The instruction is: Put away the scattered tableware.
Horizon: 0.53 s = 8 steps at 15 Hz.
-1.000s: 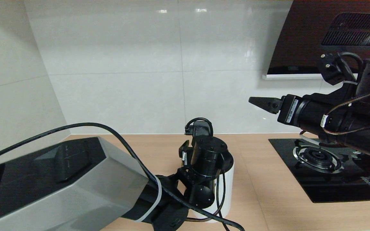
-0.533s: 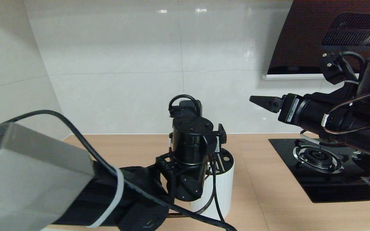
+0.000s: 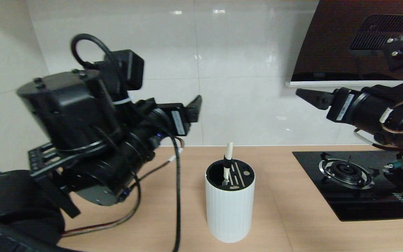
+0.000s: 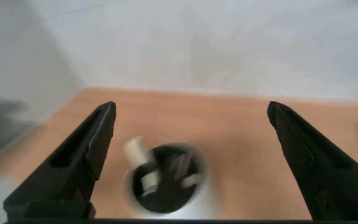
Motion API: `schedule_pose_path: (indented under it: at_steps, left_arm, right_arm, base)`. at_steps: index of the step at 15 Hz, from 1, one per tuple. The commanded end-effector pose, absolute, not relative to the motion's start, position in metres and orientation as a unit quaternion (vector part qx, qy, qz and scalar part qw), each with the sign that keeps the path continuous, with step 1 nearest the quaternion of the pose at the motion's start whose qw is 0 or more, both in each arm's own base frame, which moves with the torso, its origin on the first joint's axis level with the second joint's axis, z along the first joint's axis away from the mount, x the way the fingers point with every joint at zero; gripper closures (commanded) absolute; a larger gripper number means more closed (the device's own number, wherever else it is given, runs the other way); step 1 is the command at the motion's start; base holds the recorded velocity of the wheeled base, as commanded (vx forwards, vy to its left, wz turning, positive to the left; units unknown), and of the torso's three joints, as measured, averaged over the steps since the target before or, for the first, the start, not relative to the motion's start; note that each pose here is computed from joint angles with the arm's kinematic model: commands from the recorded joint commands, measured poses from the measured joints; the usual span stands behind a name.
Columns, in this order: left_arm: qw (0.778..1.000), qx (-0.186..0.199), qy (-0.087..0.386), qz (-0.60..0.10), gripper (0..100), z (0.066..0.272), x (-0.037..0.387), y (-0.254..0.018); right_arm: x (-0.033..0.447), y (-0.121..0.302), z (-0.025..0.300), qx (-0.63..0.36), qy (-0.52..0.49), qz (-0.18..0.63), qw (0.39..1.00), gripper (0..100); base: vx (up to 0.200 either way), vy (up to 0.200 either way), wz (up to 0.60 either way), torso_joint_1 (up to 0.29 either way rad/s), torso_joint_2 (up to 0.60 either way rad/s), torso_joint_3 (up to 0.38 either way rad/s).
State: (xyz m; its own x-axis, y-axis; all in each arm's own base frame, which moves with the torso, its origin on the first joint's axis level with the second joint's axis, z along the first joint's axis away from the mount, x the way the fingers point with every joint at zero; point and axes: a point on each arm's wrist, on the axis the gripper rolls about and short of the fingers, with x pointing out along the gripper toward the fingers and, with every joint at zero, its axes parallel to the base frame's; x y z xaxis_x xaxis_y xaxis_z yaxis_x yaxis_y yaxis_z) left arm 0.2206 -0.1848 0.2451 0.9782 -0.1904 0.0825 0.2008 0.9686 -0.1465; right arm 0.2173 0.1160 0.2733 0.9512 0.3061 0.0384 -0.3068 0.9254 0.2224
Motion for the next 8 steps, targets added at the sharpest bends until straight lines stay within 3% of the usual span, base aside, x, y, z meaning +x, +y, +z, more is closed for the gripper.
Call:
schedule_pose_path:
  at_steps: [1,4,6,8]
  left_arm:
    - [0.993,-0.091,-0.068,-0.032,0,0.261,0.204,-0.122]
    - [0.994,-0.082,-0.067,0.013,0,0.245,0.165,-0.077]
    - [0.992,-0.090,-0.090,0.020,0,0.242,0.126,-0.053]
    - [0.990,-0.066,-0.121,0.020,0,0.238,0.084,-0.031]
  right_arm:
    - [0.167,0.083,0.284,0.095,-0.057,0.139,0.984,0]
    - [0.102,0.043,0.267,0.064,-0.098,0.110,0.987,0]
    - [0.061,0.018,0.244,0.058,-0.099,0.072,0.991,0]
    - [0.032,0.005,0.214,0.040,-0.066,0.045,0.996,0]
  base:
    - [0.000,0.000,0.00,0.000,0.00,0.000]
    - [0.000,0.000,0.00,0.000,0.00,0.000]
    - [0.000,0.000,0.00,0.000,0.00,0.000]
    - [0.000,0.000,0.00,0.000,0.00,0.000]
